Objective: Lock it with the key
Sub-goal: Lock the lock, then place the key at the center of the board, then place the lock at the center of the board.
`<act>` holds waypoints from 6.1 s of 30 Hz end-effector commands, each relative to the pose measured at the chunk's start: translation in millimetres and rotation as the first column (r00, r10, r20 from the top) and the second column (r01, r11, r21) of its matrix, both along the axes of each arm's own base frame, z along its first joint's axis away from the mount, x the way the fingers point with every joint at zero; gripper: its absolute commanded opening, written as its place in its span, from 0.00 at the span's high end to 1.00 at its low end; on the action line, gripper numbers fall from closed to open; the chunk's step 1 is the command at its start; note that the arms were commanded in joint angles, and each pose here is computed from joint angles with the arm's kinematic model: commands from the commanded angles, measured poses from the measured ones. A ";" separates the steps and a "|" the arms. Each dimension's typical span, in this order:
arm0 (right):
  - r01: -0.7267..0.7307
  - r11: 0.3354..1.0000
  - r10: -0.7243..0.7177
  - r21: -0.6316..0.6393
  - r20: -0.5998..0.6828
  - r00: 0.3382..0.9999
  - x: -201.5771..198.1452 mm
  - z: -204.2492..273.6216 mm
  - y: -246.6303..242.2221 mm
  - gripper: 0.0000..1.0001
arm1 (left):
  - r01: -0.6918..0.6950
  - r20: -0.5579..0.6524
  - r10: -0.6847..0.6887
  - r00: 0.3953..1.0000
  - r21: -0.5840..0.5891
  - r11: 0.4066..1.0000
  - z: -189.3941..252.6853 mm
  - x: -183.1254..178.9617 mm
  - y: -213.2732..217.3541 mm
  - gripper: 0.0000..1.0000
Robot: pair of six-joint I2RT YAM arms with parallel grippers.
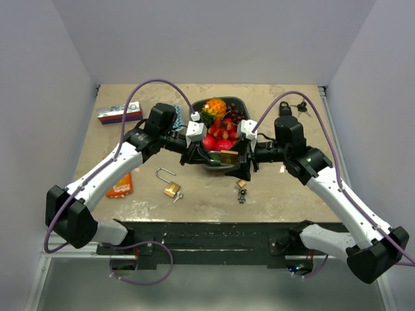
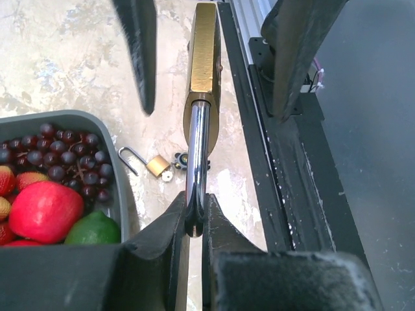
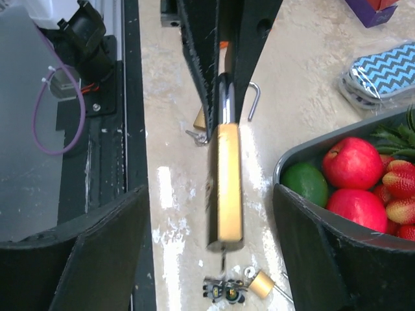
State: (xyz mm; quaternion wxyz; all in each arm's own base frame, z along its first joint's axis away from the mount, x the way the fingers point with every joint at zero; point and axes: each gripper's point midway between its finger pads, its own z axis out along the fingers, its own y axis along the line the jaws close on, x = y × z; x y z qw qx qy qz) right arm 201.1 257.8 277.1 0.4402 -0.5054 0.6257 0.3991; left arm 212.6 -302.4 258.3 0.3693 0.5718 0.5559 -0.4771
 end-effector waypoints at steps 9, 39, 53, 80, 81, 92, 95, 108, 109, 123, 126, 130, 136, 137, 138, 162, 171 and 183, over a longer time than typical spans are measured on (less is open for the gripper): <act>0.009 0.997 -0.002 -0.081 0.085 0.996 -16.5 9.0 -26.3 0.44 | 0.084 0.153 -0.076 0.985 -0.042 0.996 7.6 1.5 12.6 1.00; 0.181 0.968 -0.173 -0.176 0.059 0.983 26.3 -12.8 -69.9 1.00 | 0.037 0.153 -0.036 0.988 -0.005 0.999 0.2 18.5 27.5 1.00; 0.827 0.492 -0.868 -0.273 -0.078 0.491 170.9 -93.1 -286.5 1.00 | -0.079 0.194 0.072 0.978 0.025 0.997 6.7 62.6 21.2 1.00; 0.909 0.225 -0.974 -0.350 -0.085 0.208 288.2 -218.9 -398.8 1.00 | -0.136 0.180 0.119 0.976 0.082 0.987 -18.7 56.5 33.2 1.00; 0.907 0.232 -0.973 -0.350 -0.088 0.214 289.1 -220.2 -398.2 1.00 | -0.136 0.176 0.120 0.977 0.084 0.987 -20.0 57.1 32.9 1.00; 0.899 0.261 -0.965 -0.352 -0.068 0.253 292.9 -215.5 -398.1 0.58 | -0.138 0.145 0.124 0.982 0.087 0.987 -24.7 62.8 28.9 1.00; 0.897 0.295 -0.953 -0.330 -0.030 0.303 287.0 -192.5 -392.7 0.39 | -0.136 0.133 0.124 0.983 0.082 0.987 -22.1 64.4 24.8 1.00; 0.595 0.762 -0.509 -0.257 0.331 0.795 182.0 -55.3 -239.6 0.01 | -0.085 -0.221 0.124 0.967 0.175 0.981 -21.9 49.8 -37.9 1.00; 0.535 0.797 -0.430 -0.280 0.359 0.828 166.9 -63.0 -224.2 0.01 | -0.083 -0.260 0.126 0.957 0.172 0.982 -16.5 48.7 -41.0 1.00; 0.153 0.956 0.009 -0.251 0.545 0.838 43.3 -31.7 -92.0 0.01 | -0.040 -0.450 0.110 0.886 0.161 0.986 -9.0 23.7 -63.2 1.00; 0.120 0.958 0.044 -0.260 0.550 0.834 42.0 -34.3 -79.4 0.01 | -0.025 -0.473 0.098 0.876 0.158 0.987 -8.6 18.4 -63.9 1.00; 0.084 0.955 0.088 -0.286 0.541 0.837 37.9 -41.3 -63.1 0.01 | -0.017 -0.499 0.090 0.862 0.148 0.989 -5.9 14.1 -64.4 1.00; 0.145 0.940 0.064 -0.309 0.575 0.815 49.3 -53.3 -60.5 0.06 | -0.003 -0.513 0.066 0.856 0.124 0.992 -1.6 9.4 -64.9 1.00; 0.161 0.942 0.049 -0.295 0.596 0.802 53.1 -49.0 -60.2 0.09 | 0.001 -0.517 0.063 0.854 0.122 0.992 -2.2 8.6 -64.8 1.00; 0.171 0.941 0.038 -0.291 0.596 0.802 53.9 -51.1 -61.0 0.11 | 0.004 -0.521 0.060 0.852 0.120 0.993 -1.1 7.6 -64.6 1.00; 0.549 0.818 -0.502 -0.174 0.252 0.827 117.7 -47.8 -121.1 1.00 | -0.355 -0.355 0.322 0.878 -0.032 0.934 48.6 105.1 -11.8 0.13; 0.840 0.399 -0.908 -0.368 -0.028 0.418 190.0 -125.3 -239.1 1.00 | -0.495 -0.231 0.477 0.848 -0.022 0.869 47.5 141.1 9.7 0.06; 0.885 0.169 -0.984 -0.435 -0.025 0.176 269.8 -194.2 -305.9 0.99 | -0.529 -0.252 0.513 0.820 0.004 0.848 29.7 137.0 23.8 0.05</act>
